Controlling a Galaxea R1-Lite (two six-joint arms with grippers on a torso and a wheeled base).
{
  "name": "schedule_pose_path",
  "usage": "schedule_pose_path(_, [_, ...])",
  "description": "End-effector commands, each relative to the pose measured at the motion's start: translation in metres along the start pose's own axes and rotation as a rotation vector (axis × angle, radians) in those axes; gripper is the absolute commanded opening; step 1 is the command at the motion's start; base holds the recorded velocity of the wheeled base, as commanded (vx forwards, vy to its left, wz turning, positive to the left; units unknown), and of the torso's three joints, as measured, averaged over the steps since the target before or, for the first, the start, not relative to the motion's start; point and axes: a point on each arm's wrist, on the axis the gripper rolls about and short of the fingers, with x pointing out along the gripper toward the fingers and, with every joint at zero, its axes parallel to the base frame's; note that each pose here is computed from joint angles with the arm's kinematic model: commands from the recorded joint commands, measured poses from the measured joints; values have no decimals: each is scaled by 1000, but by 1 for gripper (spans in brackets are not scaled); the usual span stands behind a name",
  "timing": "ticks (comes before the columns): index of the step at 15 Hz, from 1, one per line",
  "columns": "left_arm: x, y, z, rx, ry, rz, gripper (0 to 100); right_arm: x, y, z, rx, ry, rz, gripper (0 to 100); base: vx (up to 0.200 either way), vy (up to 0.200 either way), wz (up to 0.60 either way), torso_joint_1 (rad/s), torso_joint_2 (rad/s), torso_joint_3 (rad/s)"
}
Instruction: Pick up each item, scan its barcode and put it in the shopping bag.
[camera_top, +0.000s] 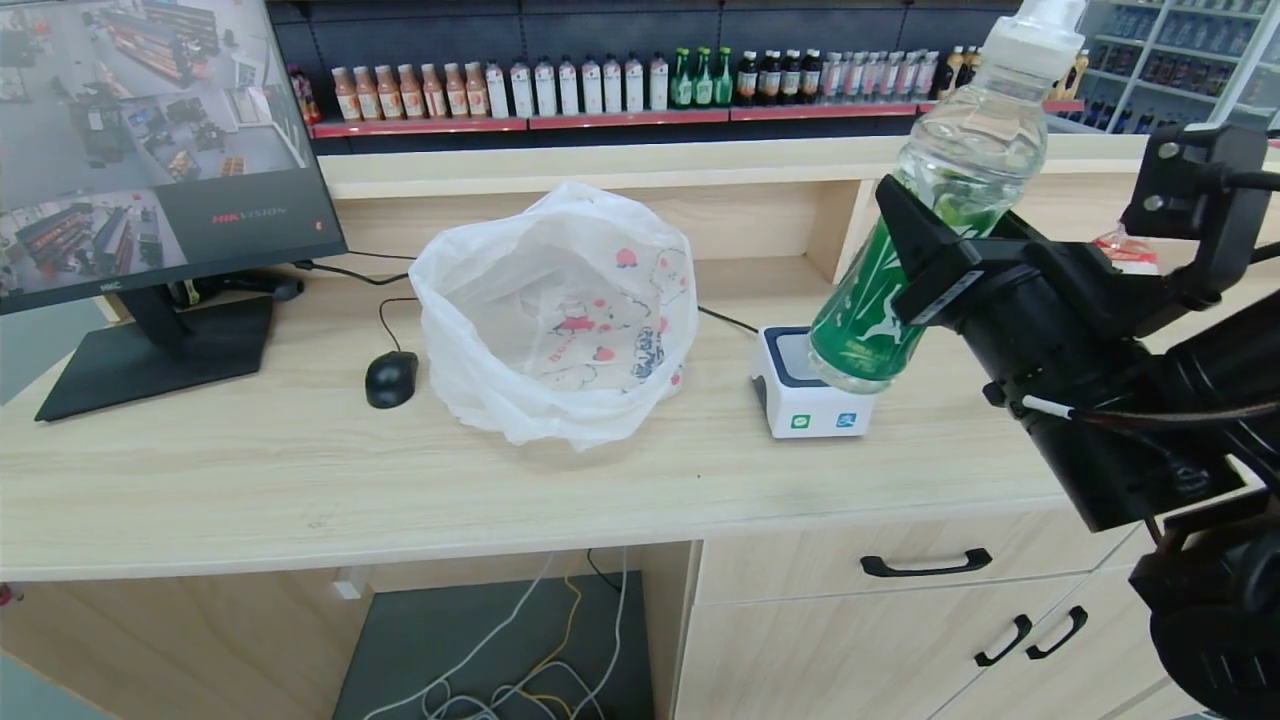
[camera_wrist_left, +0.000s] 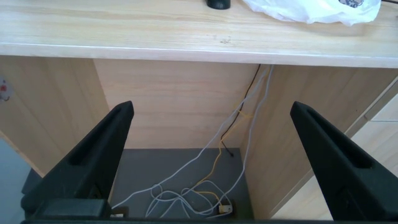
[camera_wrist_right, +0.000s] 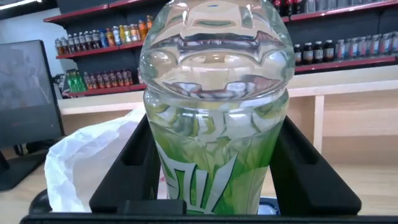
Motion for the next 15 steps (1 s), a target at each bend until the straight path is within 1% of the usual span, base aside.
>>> schedule_pose_path(1, [0, 0, 0, 0, 0, 0, 100, 4, 2, -9, -4, 15, 1, 0, 0, 0, 0, 0, 0, 0])
schedule_pose_path(2, [0, 0, 0, 0, 0, -1, 100, 13, 5, -15, 4, 9, -3, 0, 0, 0, 0, 0, 0, 0])
schedule_pose_path(6, [0, 0, 0, -2, 0, 0, 100, 15, 6, -16, 8, 6, -3, 0, 0, 200, 0, -2, 2, 2])
schedule_pose_path(11, [0, 0, 0, 0, 0, 0, 100, 26, 10, -27, 15, 5, 0, 0, 0, 200, 0, 1, 2, 3])
schedule_pose_path(15, [0, 0, 0, 0, 0, -1, 100, 26, 11, -26, 17, 1, -1, 0, 0, 200, 0, 1, 2, 4])
